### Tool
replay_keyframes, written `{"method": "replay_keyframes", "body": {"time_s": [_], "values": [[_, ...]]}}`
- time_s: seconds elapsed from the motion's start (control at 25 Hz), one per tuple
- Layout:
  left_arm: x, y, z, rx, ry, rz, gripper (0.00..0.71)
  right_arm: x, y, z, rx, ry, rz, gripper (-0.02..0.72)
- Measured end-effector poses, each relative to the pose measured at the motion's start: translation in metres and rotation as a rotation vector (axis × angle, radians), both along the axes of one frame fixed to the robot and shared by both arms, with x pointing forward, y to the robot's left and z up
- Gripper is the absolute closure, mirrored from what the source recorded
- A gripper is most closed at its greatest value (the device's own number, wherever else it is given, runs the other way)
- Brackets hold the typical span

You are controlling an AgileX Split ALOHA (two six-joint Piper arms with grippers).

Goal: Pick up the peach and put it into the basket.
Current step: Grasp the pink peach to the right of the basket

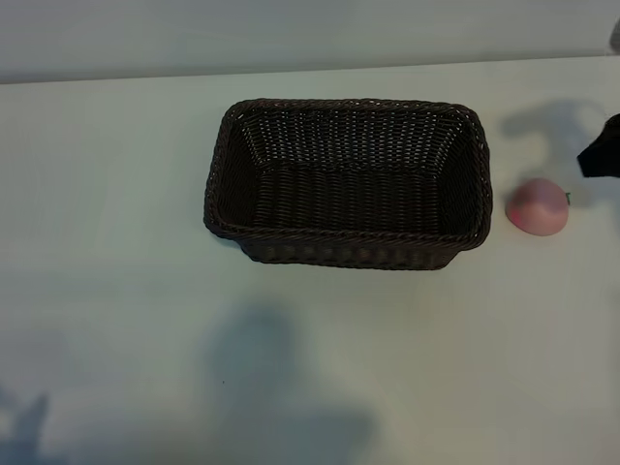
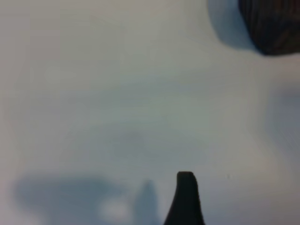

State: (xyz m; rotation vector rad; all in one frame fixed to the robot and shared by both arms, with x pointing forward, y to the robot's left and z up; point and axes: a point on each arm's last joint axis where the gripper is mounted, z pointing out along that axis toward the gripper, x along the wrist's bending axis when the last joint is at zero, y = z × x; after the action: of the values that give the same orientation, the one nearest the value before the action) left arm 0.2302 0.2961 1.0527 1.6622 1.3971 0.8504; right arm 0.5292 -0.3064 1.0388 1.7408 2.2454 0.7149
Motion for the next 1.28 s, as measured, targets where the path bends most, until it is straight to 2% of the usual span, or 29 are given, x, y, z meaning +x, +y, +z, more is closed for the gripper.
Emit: {"method": "replay_keyframes", "body": {"time_s": [0.44, 0.8, 1.04, 1.12, 1.2, 1.28], "values": [[0.0, 0.0, -0.002, 0.0, 0.007, 0.0, 0.119, 0.036, -0.009, -0.057, -0.025, 0.045, -0.068, 0.133], [0.0, 0.0, -0.002, 0.0, 0.006, 0.0, 0.12, 0.054, 0.019, -0.107, -0.053, 0.102, 0.019, 0.133], [0.001, 0.0, -0.002, 0.0, 0.004, 0.0, 0.12, 0.064, 0.025, -0.125, -0.079, 0.066, 0.004, 0.135], [0.001, 0.0, -0.002, 0.0, 0.004, 0.0, 0.12, 0.066, 0.025, -0.129, -0.08, 0.062, -0.015, 0.163], [0.001, 0.0, -0.002, 0.0, 0.004, 0.0, 0.12, 0.067, 0.024, -0.132, -0.082, 0.06, -0.035, 0.222], [0.001, 0.0, -0.002, 0.0, 0.004, 0.0, 0.12, 0.067, 0.023, -0.132, -0.071, 0.061, -0.069, 0.343]]}}
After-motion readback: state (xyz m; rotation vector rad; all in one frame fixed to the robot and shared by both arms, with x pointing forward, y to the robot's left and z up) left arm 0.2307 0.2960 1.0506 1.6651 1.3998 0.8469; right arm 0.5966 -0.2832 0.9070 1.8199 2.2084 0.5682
